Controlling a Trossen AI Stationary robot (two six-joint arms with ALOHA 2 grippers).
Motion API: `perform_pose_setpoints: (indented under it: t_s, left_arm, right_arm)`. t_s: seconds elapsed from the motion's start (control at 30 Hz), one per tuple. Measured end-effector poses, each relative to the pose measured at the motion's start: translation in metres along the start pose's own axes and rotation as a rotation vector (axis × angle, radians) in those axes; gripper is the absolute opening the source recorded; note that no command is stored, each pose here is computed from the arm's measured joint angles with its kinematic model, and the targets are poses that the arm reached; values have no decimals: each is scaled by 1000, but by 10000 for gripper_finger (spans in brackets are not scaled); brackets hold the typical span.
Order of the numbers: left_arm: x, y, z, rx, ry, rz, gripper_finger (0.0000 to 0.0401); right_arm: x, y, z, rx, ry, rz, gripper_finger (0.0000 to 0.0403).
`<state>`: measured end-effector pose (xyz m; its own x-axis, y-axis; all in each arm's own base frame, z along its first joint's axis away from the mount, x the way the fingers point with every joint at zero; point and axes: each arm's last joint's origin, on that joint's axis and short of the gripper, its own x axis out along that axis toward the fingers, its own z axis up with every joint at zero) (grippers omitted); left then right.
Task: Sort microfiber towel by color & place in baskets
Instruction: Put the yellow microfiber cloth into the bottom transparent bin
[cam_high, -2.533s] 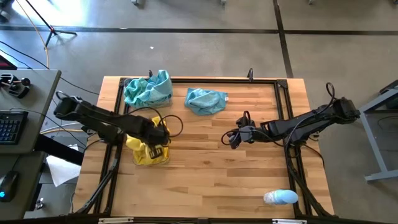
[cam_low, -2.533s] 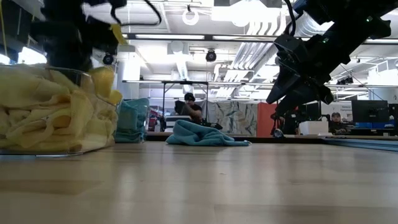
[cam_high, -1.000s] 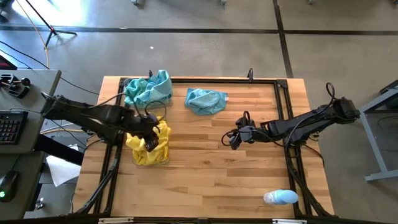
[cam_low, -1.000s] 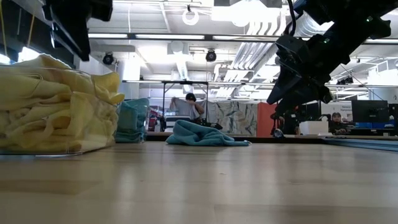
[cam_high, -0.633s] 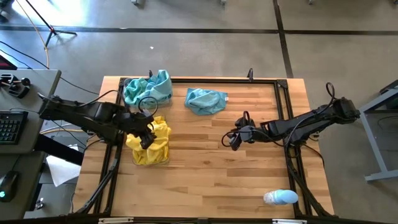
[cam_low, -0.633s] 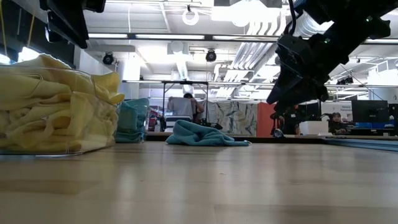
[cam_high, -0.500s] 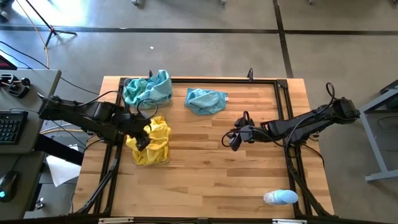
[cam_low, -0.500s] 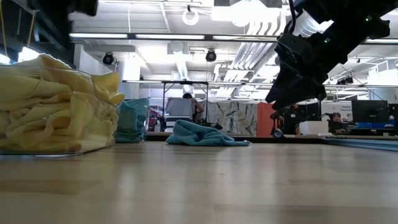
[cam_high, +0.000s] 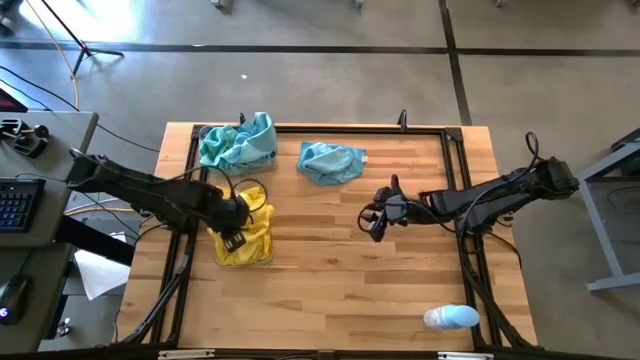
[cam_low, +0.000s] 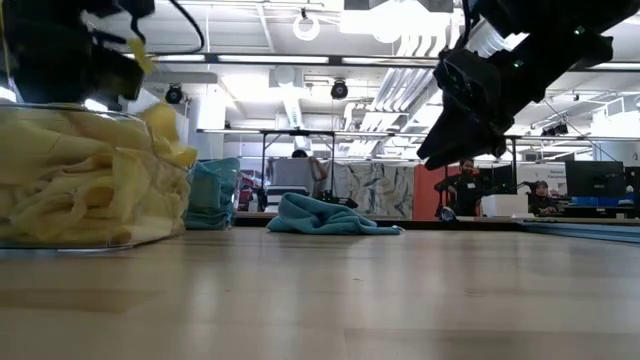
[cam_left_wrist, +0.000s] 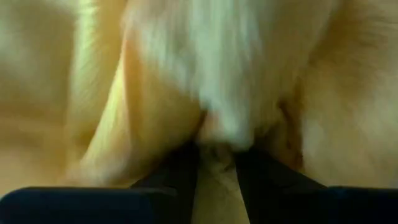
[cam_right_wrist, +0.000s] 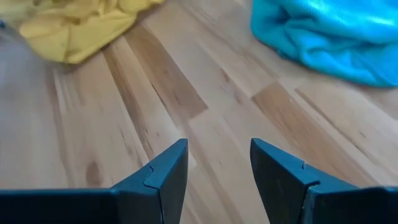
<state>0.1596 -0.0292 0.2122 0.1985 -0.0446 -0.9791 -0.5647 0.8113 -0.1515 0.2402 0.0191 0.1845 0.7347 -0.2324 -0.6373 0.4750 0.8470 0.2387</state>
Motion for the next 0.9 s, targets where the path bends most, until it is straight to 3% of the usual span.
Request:
perform_pose_setpoints:
  t_s: [0.2, 0.4, 0.73, 0.9]
  left_arm:
    - [27, 0, -1, 48, 50, 10, 97]
    - [29, -1, 0, 66, 70, 28, 97]
    - [-18, -9, 12, 151, -57, 43, 97]
    - [-41, -13, 18, 245, -158, 27, 97]
  right_arm:
    - [3, -4, 13, 18, -82, 23, 169]
    - [5, -15, 33, 113, -207, 27, 169]
    - [-3, -16, 81, 101, -349, -56, 169]
    - [9, -12, 105, 56, -309, -111, 169]
